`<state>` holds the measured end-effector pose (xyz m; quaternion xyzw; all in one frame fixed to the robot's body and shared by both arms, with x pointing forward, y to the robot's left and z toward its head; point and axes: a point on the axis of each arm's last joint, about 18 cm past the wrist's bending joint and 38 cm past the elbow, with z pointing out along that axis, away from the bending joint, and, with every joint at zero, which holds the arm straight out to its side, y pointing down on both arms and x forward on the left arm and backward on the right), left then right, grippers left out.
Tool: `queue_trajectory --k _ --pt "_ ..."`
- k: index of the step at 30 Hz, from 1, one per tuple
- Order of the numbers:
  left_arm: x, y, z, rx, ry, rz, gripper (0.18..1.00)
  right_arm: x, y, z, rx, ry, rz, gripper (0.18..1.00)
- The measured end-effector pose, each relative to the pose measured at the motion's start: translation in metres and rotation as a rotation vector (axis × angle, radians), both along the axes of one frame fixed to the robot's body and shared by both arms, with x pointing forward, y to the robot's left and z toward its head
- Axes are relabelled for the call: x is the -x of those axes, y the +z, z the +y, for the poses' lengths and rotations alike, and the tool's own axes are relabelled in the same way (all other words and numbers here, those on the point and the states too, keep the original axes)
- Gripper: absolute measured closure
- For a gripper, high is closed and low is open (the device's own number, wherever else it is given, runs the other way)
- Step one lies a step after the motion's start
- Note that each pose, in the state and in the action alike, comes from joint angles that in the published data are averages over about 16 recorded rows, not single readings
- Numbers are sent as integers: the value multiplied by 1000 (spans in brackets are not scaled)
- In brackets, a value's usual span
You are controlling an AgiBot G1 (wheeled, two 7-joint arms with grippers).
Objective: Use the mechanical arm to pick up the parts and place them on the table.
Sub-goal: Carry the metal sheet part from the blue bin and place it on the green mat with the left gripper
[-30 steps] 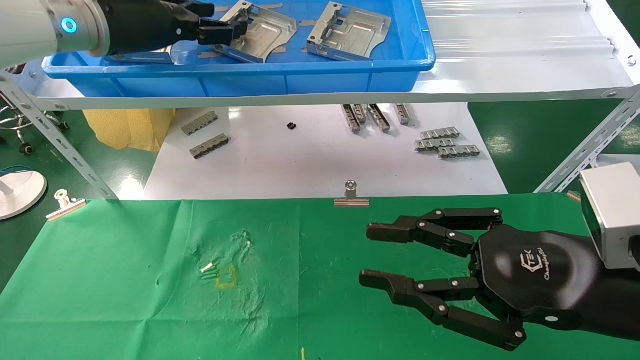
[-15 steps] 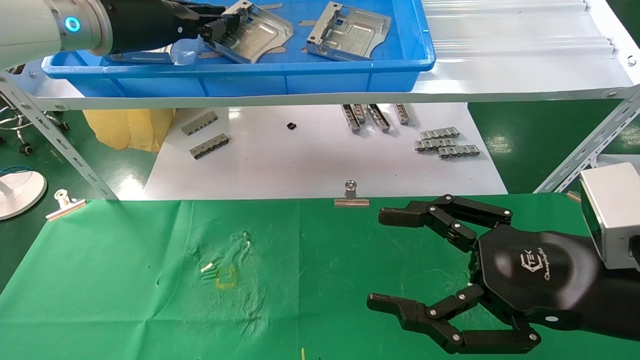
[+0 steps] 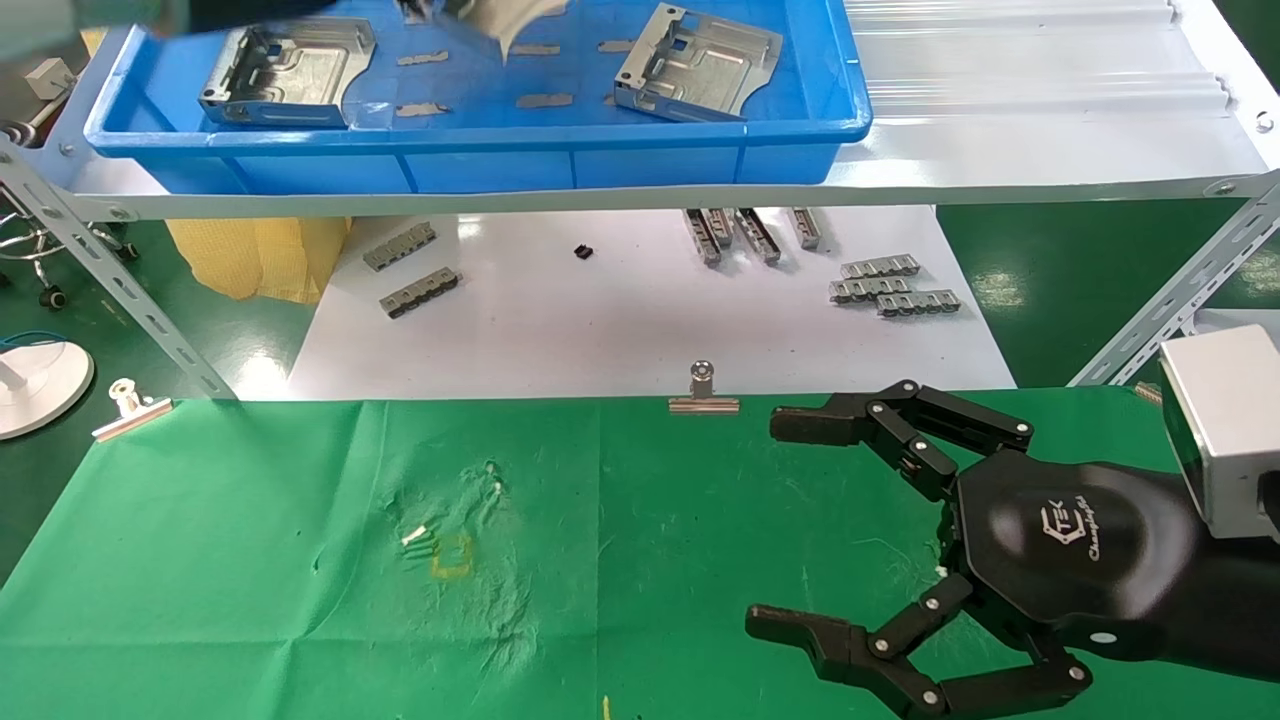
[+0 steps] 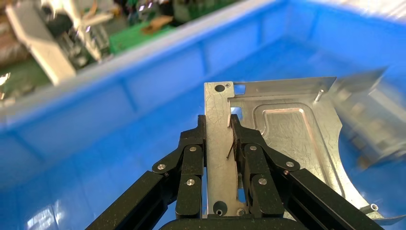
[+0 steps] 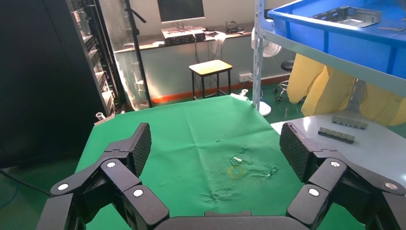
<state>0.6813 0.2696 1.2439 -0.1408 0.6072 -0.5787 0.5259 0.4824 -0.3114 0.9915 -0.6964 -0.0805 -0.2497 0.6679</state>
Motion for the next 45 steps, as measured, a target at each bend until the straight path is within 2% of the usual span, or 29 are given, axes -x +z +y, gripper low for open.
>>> queue_trajectory --k 10,16,21,27,36,45 --pt "44 -10 -1 -174 -210 -55 911 0 0 0 0 0 0 180" --pt "70 -37 5 -326 -342 -77 911 0 0 0 0 0 0 179" --pt "81 -71 18 -440 -400 -79 911 0 0 0 0 0 0 179" --pt "74 -128 37 -572 -399 -45 911 0 0 0 0 0 0 179" --pt "46 -224 58 -766 -359 44 911 0 0 0 0 0 0 179" --pt "21 -272 63 -868 -313 54 912 0 0 0 0 0 0 179"
